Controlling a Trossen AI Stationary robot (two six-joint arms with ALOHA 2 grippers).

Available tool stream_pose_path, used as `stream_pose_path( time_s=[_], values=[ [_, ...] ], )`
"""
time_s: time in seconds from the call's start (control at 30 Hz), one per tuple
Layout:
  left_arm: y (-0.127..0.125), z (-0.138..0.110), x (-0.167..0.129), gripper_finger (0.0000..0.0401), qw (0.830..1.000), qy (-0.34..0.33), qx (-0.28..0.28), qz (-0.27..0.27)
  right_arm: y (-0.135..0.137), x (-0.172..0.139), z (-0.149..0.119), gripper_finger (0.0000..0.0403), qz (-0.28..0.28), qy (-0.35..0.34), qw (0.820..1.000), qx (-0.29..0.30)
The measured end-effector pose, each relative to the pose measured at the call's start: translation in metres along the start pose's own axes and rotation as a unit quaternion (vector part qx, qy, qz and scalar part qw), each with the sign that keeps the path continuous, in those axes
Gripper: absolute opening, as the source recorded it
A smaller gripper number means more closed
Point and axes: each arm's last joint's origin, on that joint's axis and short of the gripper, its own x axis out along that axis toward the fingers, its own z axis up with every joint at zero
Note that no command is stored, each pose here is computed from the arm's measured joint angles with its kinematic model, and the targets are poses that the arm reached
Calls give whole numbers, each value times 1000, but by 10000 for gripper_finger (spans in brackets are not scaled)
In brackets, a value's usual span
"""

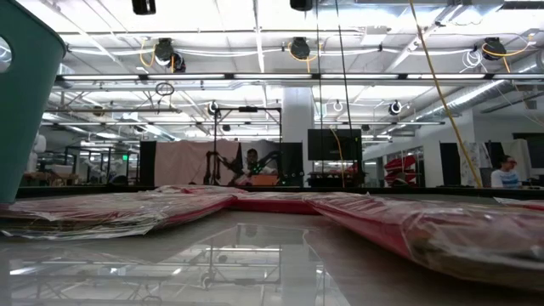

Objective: Sort popcorn bags into baskets
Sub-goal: Put the red popcorn bag into the green bin

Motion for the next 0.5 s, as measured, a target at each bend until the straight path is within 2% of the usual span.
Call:
stream_pose_path(
  time_s=[0.13,0.37,0.5],
  values=[
    [-3,-3,2,198,1000,13,5,-10,0,2,5,8,2,-12,1000,-2],
    [-3,-7,5,99,999,43,9,-24,-1,3,5,9,14,11,1000,-10],
    [-2,-7,7,65,998,50,8,-26,-2,3,4,9,13,23,1000,-13]
  ],
)
